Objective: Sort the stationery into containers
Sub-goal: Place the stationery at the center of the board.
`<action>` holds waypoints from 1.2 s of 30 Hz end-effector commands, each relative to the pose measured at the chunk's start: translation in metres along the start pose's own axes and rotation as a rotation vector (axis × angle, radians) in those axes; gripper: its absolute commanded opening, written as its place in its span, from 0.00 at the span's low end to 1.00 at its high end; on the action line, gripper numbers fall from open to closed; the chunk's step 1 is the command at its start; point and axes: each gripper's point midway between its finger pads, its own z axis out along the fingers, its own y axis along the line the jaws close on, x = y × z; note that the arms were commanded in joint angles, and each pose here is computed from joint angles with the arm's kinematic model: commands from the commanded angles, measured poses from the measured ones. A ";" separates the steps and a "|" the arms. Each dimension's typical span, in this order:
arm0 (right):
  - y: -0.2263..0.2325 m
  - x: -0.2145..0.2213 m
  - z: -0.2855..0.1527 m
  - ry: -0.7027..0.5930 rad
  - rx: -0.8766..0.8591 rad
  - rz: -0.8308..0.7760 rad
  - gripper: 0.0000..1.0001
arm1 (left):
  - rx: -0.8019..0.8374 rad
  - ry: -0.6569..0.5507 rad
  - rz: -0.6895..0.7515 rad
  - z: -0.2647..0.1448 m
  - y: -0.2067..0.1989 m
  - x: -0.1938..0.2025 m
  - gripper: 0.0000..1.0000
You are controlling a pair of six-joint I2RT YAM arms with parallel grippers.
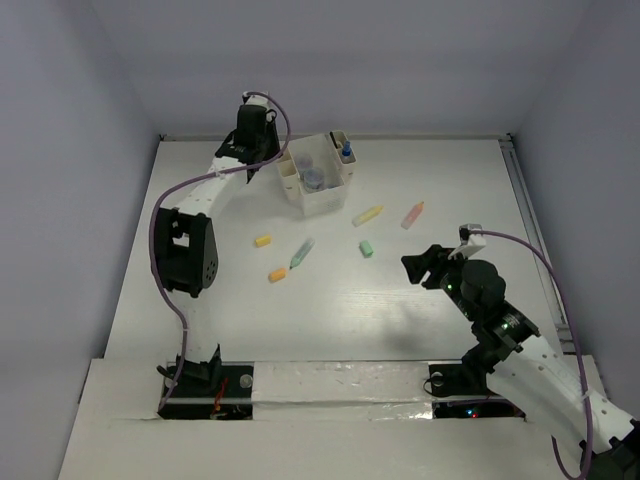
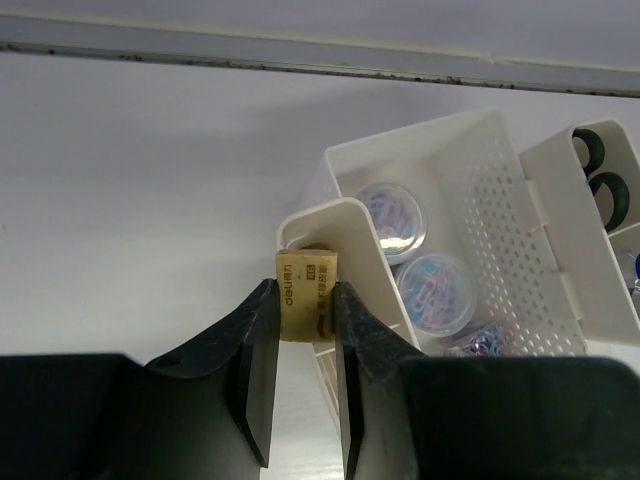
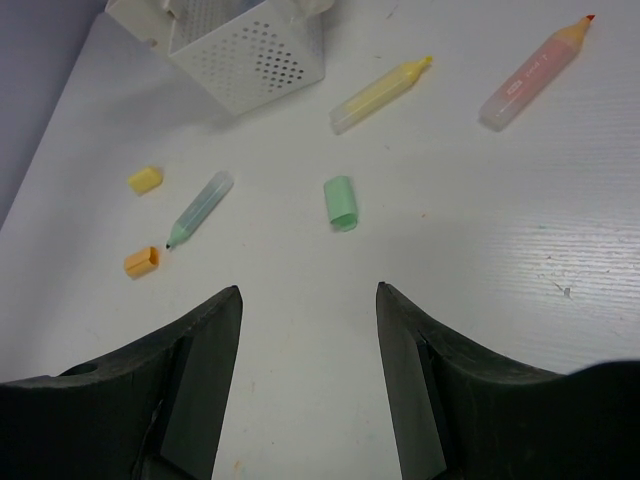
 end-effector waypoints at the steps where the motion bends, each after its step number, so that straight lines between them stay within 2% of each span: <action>1: 0.008 -0.008 0.001 -0.033 -0.041 -0.005 0.62 | 0.048 -0.093 -0.002 -0.011 -0.013 -0.032 0.00; 13: 0.009 -0.008 0.003 -0.034 -0.041 -0.007 0.62 | 0.061 -0.039 0.005 0.008 -0.014 -0.011 0.02; 16: 0.008 -0.007 0.003 -0.031 -0.039 -0.008 0.62 | 0.076 -0.033 0.006 0.011 -0.017 -0.010 0.06; 24: 0.008 -0.007 0.004 -0.030 -0.037 -0.008 0.62 | 0.099 -0.032 0.019 0.012 -0.025 -0.013 0.30; 31: 0.007 -0.005 0.005 -0.025 -0.036 -0.012 0.62 | 0.098 -0.037 0.025 0.009 -0.026 -0.016 0.38; 36: 0.008 -0.005 0.005 -0.022 -0.039 -0.017 0.62 | 0.101 -0.068 0.022 -0.003 -0.028 -0.031 0.51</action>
